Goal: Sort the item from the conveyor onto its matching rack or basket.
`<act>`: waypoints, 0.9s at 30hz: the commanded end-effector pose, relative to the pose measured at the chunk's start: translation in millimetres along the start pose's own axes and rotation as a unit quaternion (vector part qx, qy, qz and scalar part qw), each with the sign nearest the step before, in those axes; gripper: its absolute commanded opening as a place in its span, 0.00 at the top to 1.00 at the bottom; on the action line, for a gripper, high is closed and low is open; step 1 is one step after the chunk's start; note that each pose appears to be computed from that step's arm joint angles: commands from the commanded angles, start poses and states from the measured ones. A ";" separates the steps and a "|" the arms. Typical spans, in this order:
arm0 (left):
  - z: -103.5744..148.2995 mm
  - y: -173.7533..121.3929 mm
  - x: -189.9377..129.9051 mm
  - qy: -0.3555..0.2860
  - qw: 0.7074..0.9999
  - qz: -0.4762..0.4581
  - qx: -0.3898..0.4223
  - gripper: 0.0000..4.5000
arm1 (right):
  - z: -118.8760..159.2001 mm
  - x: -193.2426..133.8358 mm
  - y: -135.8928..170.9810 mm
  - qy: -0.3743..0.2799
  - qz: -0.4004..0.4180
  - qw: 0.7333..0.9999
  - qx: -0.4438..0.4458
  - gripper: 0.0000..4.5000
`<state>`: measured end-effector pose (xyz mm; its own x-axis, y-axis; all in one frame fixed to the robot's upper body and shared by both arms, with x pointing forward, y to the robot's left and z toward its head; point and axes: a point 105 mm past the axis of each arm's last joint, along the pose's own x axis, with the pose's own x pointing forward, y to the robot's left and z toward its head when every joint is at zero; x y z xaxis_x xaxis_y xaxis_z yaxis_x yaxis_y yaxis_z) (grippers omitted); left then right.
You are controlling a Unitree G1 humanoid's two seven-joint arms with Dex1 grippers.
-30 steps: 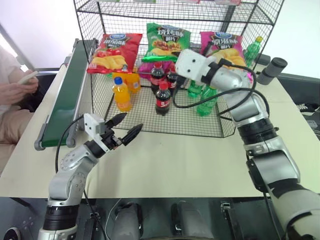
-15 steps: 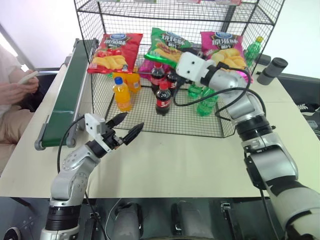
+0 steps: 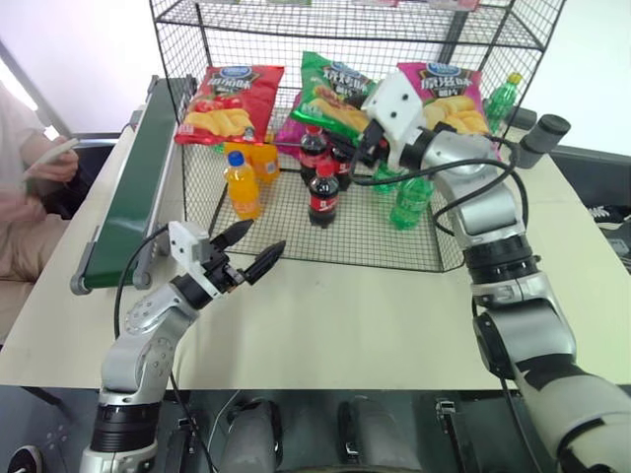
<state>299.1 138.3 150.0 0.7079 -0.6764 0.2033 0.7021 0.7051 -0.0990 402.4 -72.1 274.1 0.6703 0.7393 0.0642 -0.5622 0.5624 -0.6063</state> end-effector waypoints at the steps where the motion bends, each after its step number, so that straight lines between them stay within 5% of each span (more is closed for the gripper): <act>1: 9.1 -6.0 1.9 -0.013 1.000 -0.016 0.015 0.00 | 25.8 -10.1 1.8 -0.040 0.013 0.999 -0.020 0.33; 5: 8.9 -4.2 0.3 -0.010 1.000 -0.010 0.024 0.00 | 41.5 -29.0 15.1 -0.091 0.050 0.994 -0.021 0.33; 10: 8.2 10.0 -8.2 0.016 0.998 0.017 0.053 0.00 | 51.5 -75.7 4.7 -0.162 0.016 0.982 0.098 0.33; 13: 9.8 19.8 -19.6 0.032 0.998 0.023 0.042 0.00 | 21.9 -107.5 30.3 -0.109 0.050 0.979 0.162 0.33; 18: 15.8 31.7 -44.4 0.062 0.995 0.028 0.070 0.00 | -6.2 -161.9 67.0 -0.036 0.106 0.962 0.247 0.02; 23: 16.5 41.7 -69.9 0.104 0.992 0.040 0.061 0.00 | -37.7 -206.1 91.8 0.052 0.134 0.940 0.308 0.02; 27: 26.3 66.2 -79.2 0.109 0.984 0.102 0.098 0.00 | -54.2 -212.6 83.6 0.074 0.100 0.953 0.276 0.02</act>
<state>283.2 231.0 140.3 0.8144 -0.5792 -0.0366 0.5801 0.8142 0.0221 234.9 -197.3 155.2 0.5313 0.8295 -0.1718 -0.8418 0.5398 0.0031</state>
